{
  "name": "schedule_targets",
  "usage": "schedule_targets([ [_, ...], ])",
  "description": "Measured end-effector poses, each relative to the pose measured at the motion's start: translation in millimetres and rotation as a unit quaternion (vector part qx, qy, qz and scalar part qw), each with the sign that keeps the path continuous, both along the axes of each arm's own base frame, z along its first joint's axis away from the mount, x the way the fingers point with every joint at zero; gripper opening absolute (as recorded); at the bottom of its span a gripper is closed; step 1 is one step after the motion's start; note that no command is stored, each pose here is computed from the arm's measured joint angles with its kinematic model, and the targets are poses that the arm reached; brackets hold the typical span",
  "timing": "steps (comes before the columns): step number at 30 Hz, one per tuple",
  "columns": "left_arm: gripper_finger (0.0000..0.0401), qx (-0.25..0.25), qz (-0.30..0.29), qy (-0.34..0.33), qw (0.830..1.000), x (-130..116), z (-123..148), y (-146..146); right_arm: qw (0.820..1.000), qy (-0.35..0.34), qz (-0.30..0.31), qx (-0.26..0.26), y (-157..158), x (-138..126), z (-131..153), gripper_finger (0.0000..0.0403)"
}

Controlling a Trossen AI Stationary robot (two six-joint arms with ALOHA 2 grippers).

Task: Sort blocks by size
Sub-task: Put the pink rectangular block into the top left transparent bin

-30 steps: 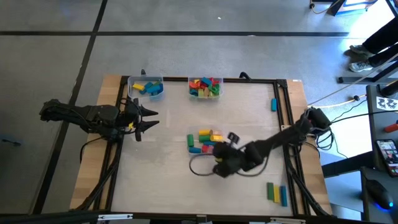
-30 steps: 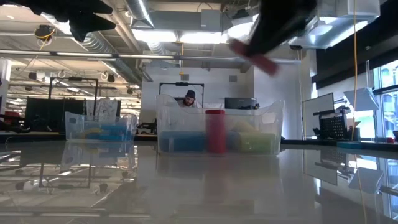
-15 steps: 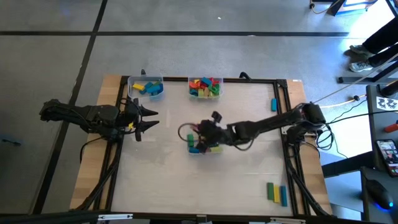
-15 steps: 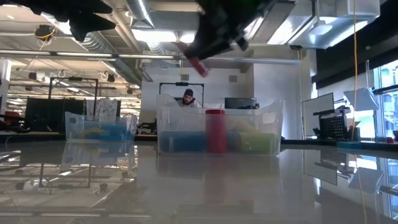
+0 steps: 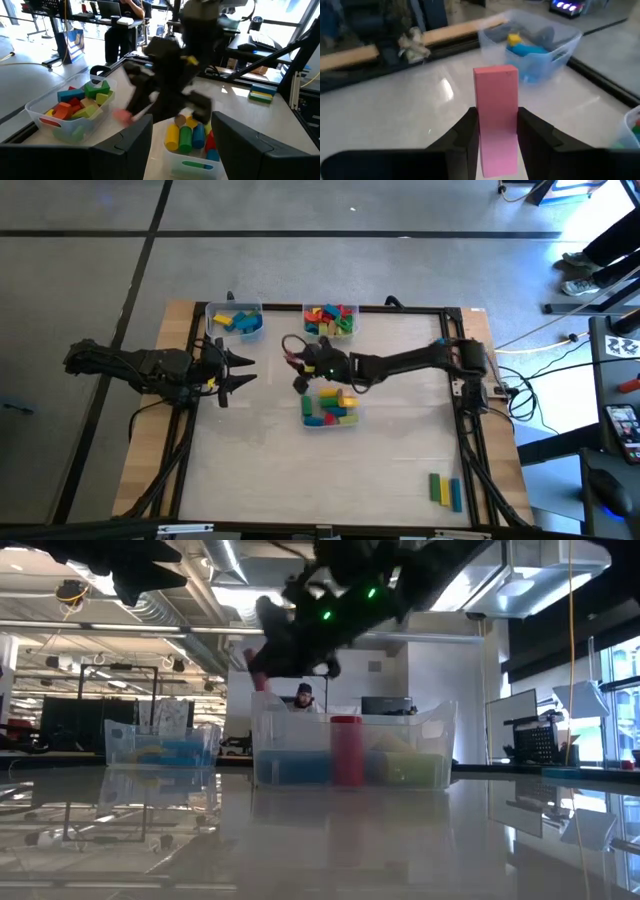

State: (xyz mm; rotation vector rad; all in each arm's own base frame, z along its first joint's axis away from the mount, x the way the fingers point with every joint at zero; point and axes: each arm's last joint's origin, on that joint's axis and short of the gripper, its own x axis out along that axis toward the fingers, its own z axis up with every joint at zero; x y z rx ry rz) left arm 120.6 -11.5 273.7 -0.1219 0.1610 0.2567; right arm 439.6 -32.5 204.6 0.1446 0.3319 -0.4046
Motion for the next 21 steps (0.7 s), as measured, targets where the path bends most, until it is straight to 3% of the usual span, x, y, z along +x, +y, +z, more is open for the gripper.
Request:
schedule_targets([
  [6,0.0198,0.001,0.0,0.0,1.0,0,0,0,0.998,-0.053,-0.001,0.016,-35,23,-20,0.0109],
  [21,0.0198,0.014,-0.002,0.006,1.0,1,0,0,0.991,-0.131,-0.015,0.013,-97,91,-23,0.0109],
])
